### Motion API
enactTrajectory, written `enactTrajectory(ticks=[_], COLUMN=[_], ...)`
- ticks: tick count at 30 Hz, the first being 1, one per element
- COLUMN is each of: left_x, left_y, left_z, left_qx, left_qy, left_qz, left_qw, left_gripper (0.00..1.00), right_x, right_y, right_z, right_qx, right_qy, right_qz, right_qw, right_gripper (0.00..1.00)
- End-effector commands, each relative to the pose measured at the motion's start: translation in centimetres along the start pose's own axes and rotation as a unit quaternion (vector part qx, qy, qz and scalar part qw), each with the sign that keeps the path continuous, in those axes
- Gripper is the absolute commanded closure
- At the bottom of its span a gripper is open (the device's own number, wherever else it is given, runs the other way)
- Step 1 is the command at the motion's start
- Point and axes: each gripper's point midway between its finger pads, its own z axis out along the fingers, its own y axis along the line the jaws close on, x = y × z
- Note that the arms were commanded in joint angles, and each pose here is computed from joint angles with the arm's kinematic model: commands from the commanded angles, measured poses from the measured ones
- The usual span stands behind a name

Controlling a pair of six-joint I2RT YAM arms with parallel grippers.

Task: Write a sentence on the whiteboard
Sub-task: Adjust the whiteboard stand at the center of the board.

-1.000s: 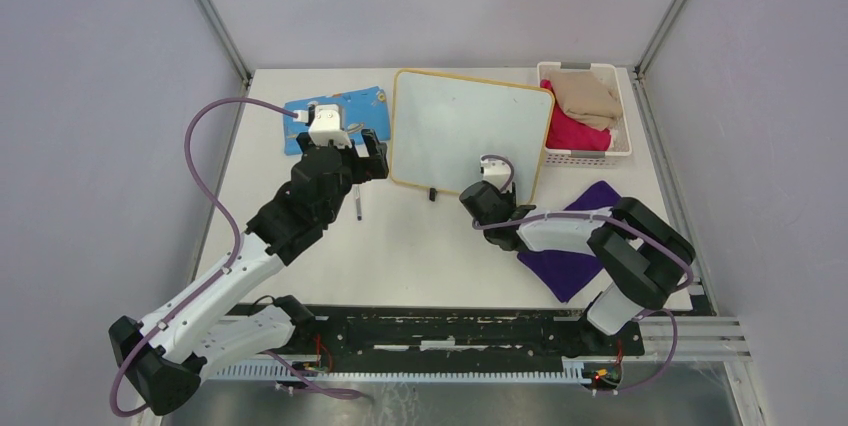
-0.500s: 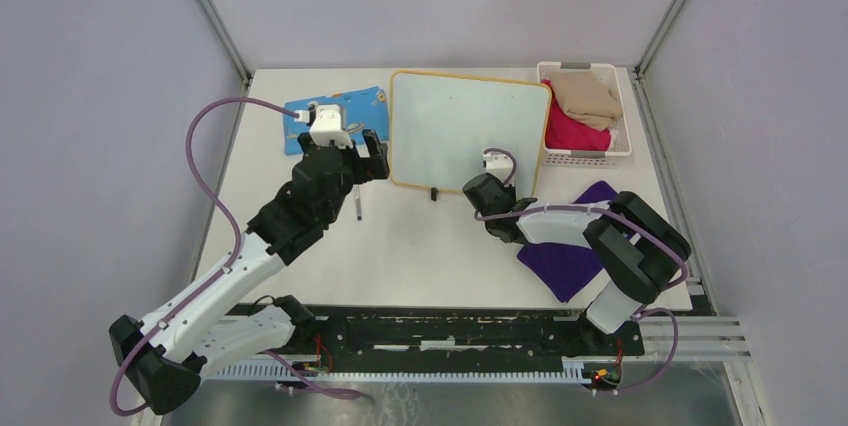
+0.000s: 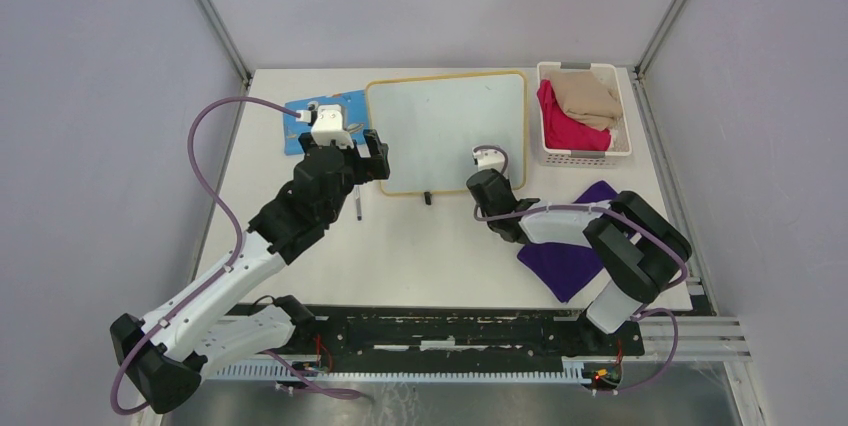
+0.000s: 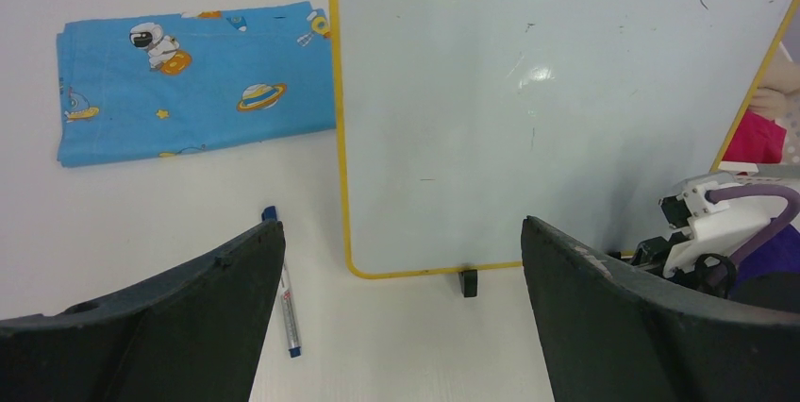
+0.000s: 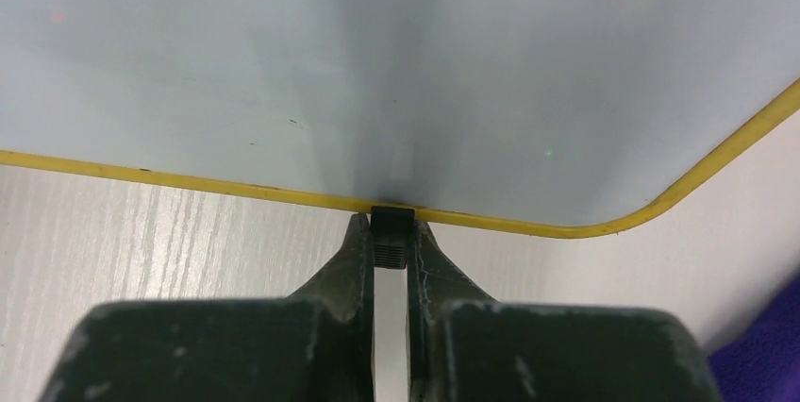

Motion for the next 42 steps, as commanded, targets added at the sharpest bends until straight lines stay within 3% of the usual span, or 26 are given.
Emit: enactTrajectory(ticks=[1,12,25,36,42], left_x=[-1.6,-1.5,-1.4,-1.6,-1.7], left_y=[-0.4,-0.6,-0.8,-0.7,-0.3], left_z=[-0.1,0.0,0.0,-0.2,-0.5], left_qx=[-0.001,0.004,0.009,0.009,-0.003], left_qy=[-0.021,-0.019,-0.016,-0.021,-0.026], left_qz=[-0.027,-0.025,-0.021,-0.020,-0.011], left_qw=[0.999,1.000,1.000,1.000,1.000], left_gripper=[0.01,0.01,0.00,0.00,0.00], right_x=[0.2,2.4,2.7,2.1,1.3], right_y=[0.6,0.1,-0.2,-0.5,-1.0], right_z=[0.0,0.0,-0.8,-3.5,-6.2], right_qx=[-0.037,-0.053,-0.064,-0.104,-0.133], right_qy=[0.001,0.023,0.022,0.003,-0.021], right_qz=[0.016,0.009,0.013,0.033,0.049], right_qw=[0.999,0.998,0.998,0.994,0.990], right_gripper=[1.00,1.00,0.67,0.27,0.20])
